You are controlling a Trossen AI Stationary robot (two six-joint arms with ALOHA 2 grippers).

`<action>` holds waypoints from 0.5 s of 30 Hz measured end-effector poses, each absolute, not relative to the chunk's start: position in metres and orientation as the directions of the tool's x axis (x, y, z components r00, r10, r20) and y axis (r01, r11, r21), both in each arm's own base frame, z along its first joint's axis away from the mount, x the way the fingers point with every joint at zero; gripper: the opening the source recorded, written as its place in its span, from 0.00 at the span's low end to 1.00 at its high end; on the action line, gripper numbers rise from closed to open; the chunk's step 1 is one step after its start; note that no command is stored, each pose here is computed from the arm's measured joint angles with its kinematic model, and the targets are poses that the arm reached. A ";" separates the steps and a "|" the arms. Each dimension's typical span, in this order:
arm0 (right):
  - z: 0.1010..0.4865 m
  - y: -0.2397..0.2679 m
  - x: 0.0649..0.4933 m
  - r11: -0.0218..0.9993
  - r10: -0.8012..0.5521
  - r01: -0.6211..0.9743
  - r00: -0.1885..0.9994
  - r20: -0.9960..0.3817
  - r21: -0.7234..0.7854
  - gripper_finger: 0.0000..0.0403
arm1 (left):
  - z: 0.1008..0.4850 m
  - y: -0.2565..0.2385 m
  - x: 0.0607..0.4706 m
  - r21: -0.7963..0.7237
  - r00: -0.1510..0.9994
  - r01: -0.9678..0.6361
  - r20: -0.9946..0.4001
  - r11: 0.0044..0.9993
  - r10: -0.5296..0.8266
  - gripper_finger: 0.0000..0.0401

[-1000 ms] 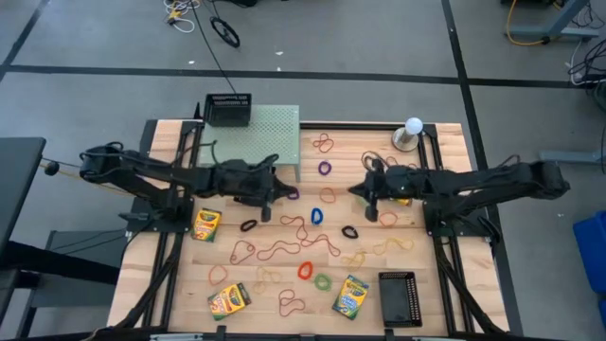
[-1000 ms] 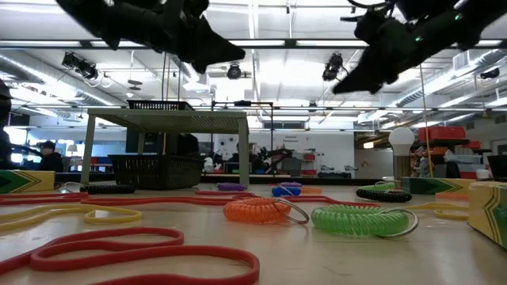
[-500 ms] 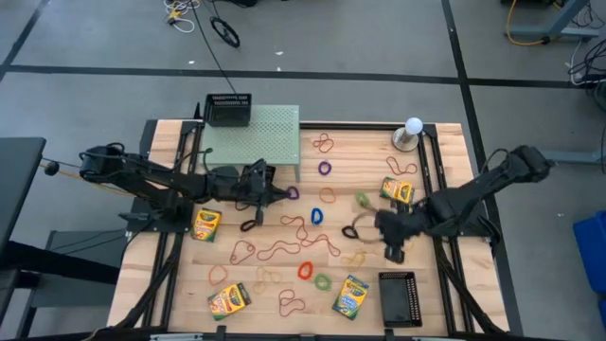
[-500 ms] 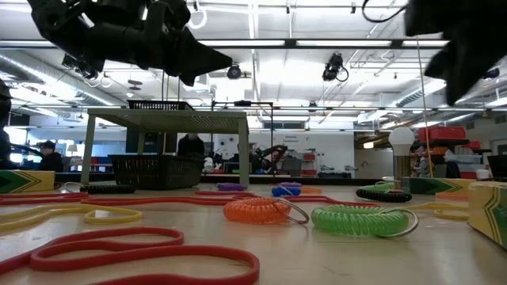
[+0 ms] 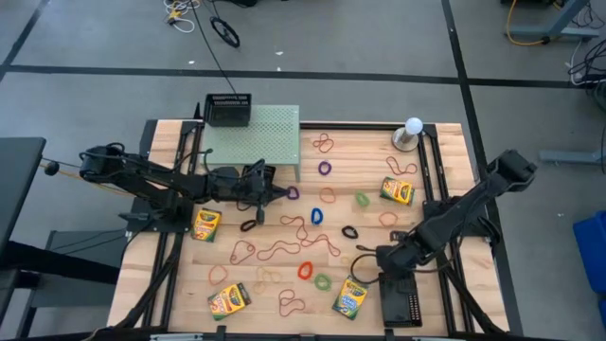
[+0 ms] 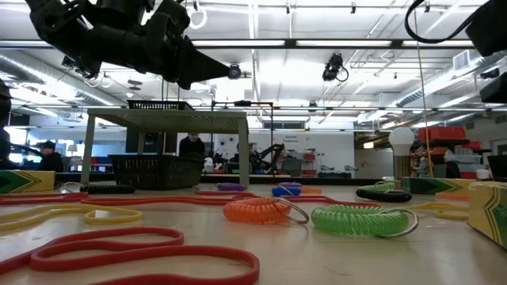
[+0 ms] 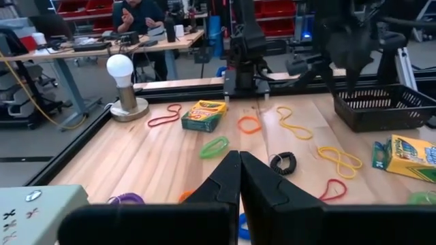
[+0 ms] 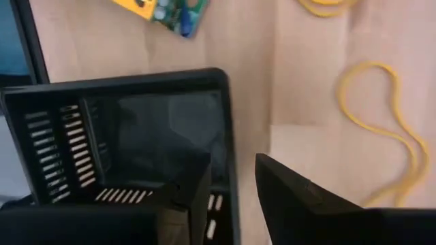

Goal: Pick & Place Office Desk Supplies
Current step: Put the bottom black bin on the shelf

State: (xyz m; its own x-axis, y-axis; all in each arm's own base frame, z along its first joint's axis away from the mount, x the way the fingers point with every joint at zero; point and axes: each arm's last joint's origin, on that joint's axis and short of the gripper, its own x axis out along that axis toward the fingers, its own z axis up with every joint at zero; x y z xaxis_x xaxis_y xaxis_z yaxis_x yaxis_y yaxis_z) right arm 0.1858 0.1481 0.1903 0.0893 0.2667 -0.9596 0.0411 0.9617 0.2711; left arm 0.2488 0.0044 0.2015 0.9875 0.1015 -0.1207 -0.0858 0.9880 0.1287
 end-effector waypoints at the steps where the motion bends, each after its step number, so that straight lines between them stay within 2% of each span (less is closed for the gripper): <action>1: 0.188 0.150 0.188 0.960 0.273 0.029 0.086 -0.958 0.277 0.31 | 0.201 0.004 0.249 0.129 0.987 -0.086 -0.121 0.988 0.102 0.02; 7: 0.169 0.154 0.193 0.970 0.242 0.001 0.019 -0.970 0.242 0.26 | 0.199 0.005 0.248 0.130 0.979 -0.120 -0.146 0.984 0.139 0.02; 11: 0.166 0.152 0.196 0.969 0.245 0.018 0.005 -0.970 0.245 0.14 | 0.197 0.008 0.248 0.152 0.960 -0.199 -0.167 0.968 0.223 0.02; 13: 0.171 0.148 0.197 0.964 0.257 0.058 0.025 -0.966 0.258 0.06 | 0.196 0.009 0.247 0.163 0.952 -0.223 -0.177 0.961 0.251 0.02; 15: 0.180 0.141 0.200 0.953 0.272 0.117 0.067 -0.960 0.278 0.03 | 0.194 0.009 0.247 0.169 0.945 -0.235 -0.190 0.957 0.266 0.02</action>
State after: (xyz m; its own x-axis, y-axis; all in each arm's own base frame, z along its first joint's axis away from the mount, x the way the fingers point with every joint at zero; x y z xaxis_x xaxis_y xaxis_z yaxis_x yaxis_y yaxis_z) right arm 0.2001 0.1408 0.1803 0.0671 0.2719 -0.9600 0.1171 0.9534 0.2782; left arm 0.2468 0.0091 0.1944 0.9452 0.2660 -0.1895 -0.2355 0.9571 0.1688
